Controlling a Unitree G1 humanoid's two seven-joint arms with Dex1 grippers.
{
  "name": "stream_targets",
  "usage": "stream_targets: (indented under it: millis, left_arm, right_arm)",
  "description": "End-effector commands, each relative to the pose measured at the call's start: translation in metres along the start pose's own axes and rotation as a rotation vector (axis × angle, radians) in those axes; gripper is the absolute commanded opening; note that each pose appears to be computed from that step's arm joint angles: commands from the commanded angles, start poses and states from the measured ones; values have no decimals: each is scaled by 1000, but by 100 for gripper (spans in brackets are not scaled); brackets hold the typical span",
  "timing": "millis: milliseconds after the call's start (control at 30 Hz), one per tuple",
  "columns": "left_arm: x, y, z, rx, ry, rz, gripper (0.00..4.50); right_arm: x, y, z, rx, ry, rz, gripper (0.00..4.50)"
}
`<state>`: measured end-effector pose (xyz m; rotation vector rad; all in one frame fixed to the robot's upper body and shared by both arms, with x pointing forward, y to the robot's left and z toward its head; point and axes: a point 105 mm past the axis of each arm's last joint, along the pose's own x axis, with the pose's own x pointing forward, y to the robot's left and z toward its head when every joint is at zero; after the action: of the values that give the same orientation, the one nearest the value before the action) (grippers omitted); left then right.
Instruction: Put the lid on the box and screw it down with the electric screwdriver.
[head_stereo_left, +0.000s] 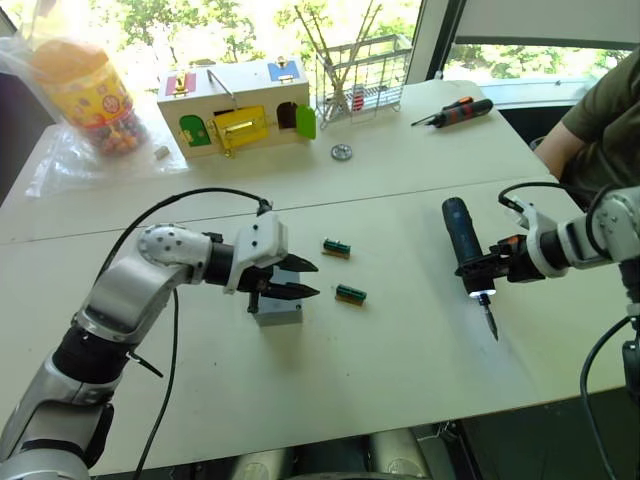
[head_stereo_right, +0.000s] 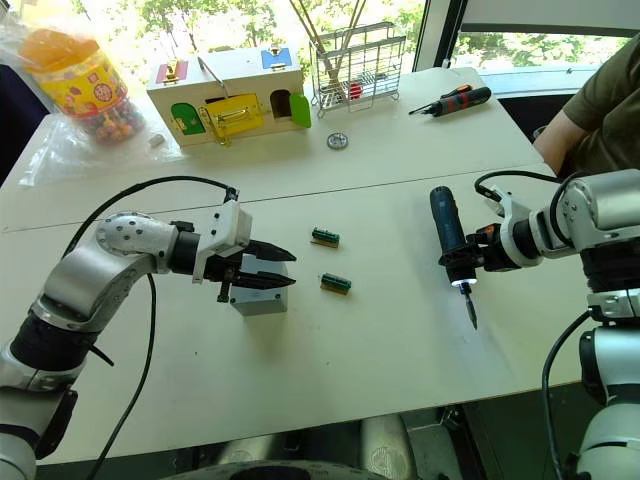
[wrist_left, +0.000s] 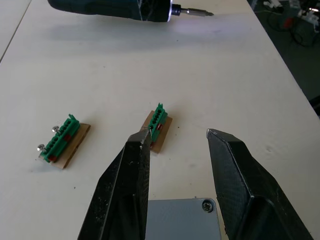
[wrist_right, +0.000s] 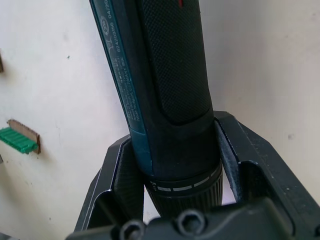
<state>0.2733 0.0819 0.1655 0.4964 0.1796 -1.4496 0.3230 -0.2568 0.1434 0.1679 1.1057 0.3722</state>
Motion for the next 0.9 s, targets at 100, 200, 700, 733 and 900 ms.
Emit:
stream_targets:
  millis: [100, 200, 700, 733, 900]
  left_arm:
    - [2, -5, 1, 29, -1, 5, 178]
    - [1, -6, -3, 18, 1, 18, 178]
    - [-40, 24, -14, -52, 21, 206, 186]
    - [-46, 27, -14, -65, 17, 227, 186]
    - [-78, 44, -27, -158, 2, 399, 186]
  right_arm:
    - [-2, -2, 9, -35, -2, -8, 177]
    - [1, -5, 7, -61, 26, -25, 177]
    - [-28, 15, 60, -371, -243, -33, 444]
    - [-33, 26, 68, -428, -294, -5, 444]
    - [-33, 97, 68, -731, -492, 170, 444]
